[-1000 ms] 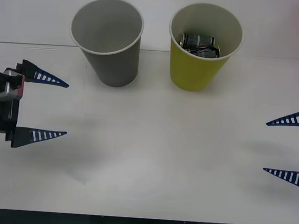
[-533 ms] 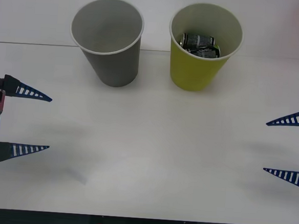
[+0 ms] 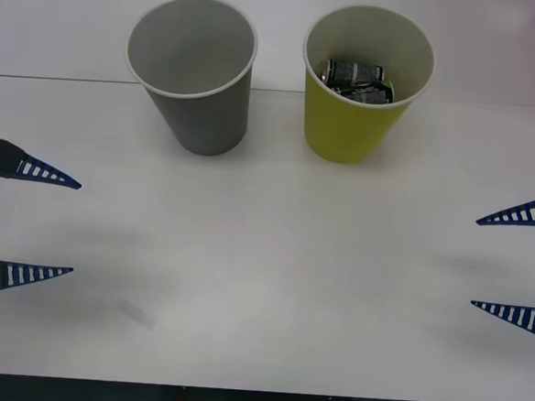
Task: Put the can into the green bin and the plastic bottle into the gray bin
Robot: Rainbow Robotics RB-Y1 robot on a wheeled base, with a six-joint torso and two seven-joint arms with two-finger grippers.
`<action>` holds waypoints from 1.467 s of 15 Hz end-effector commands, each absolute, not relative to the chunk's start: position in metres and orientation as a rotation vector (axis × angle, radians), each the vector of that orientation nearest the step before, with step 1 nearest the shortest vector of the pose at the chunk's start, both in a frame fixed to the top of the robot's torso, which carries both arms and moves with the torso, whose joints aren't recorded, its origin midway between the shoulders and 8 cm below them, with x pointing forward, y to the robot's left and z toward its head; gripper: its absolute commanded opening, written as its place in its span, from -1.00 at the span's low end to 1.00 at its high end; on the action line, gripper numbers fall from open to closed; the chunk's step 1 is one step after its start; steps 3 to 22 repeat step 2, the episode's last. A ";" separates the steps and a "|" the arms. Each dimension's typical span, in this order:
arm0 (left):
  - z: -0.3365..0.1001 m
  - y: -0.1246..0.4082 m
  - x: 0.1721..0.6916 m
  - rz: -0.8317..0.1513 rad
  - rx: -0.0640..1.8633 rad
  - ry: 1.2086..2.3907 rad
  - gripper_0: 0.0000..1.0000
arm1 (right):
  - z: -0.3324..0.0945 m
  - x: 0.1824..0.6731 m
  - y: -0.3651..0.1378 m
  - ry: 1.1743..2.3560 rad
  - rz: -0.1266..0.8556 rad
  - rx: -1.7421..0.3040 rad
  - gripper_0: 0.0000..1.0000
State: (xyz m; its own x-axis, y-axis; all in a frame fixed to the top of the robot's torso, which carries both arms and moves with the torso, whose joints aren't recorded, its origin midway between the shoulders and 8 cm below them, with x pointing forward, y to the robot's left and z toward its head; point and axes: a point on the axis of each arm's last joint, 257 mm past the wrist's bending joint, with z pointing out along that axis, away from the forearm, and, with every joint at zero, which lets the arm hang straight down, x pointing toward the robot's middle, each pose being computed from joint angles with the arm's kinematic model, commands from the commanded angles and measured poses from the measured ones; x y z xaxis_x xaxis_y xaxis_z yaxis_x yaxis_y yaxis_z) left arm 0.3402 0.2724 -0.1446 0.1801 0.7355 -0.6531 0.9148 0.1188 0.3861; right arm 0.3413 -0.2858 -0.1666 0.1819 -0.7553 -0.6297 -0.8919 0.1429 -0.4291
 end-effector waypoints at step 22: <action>-0.145 0.274 0.341 -0.279 1.651 1.598 1.00 | -0.167 0.341 -0.286 1.596 0.209 -1.634 1.00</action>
